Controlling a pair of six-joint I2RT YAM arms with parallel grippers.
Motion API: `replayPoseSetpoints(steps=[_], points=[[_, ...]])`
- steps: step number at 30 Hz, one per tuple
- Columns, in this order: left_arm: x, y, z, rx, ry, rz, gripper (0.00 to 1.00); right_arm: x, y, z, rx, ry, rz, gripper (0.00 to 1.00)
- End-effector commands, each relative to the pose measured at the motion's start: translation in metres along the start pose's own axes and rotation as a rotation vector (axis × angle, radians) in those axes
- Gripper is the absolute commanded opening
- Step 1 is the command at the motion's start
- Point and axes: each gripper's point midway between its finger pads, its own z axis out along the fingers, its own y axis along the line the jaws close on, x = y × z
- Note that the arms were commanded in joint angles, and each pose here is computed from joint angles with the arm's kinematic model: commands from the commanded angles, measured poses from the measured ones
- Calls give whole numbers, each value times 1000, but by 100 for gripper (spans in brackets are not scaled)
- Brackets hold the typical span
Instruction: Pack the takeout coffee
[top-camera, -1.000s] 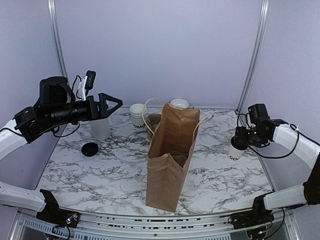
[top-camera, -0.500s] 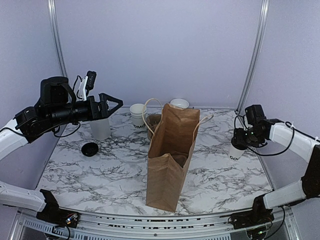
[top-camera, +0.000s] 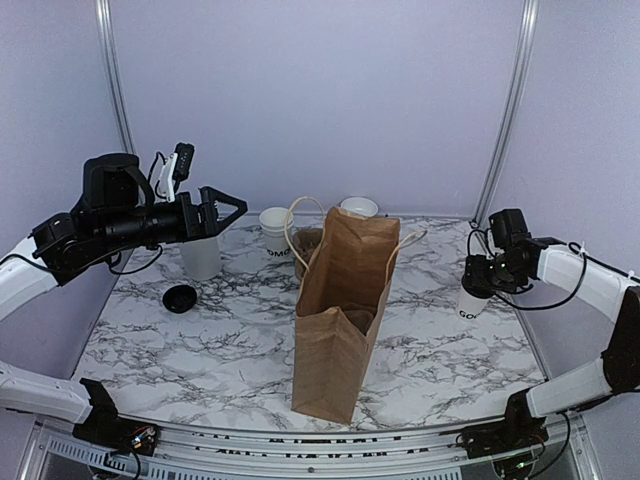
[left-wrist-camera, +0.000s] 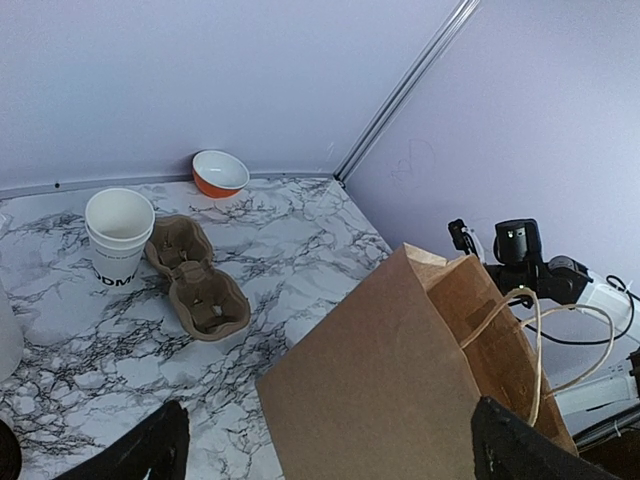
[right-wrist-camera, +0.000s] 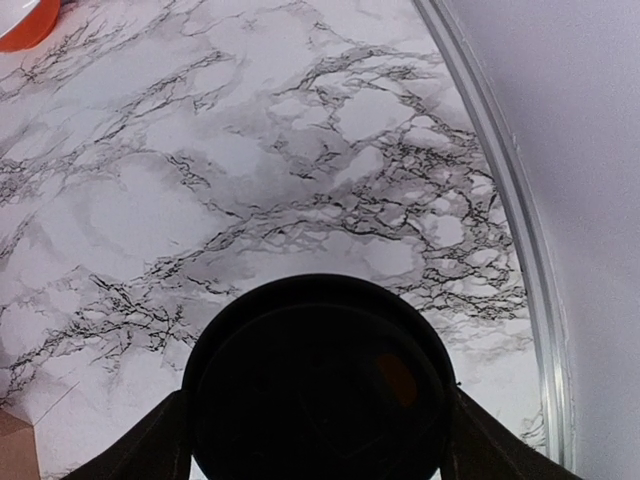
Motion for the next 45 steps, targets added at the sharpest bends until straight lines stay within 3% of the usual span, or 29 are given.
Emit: replayPoseSetpoints(steps=[1,10,19,23,32,45], points=[[-9,-6,-1,14,-11,-8,99,-4,-2,1,5,-5,0,82],[-9,-6,-1,18,-8,-24,99,-5,-6,2,33,3,-6,81],[-9,-8,1,28,-5,-41,99,-7,-5,2,34,15,-15,62],[-12,-12,-1,42,-8,-37,99,-16,-2,-9,14,-3,-12,59],[-11,-26,2,106,24,-21,99,-51,15,-54,-37,-104,-26,57],[-1,-55,11,157,69,52,96,-114,61,-153,-188,-298,-66,57]])
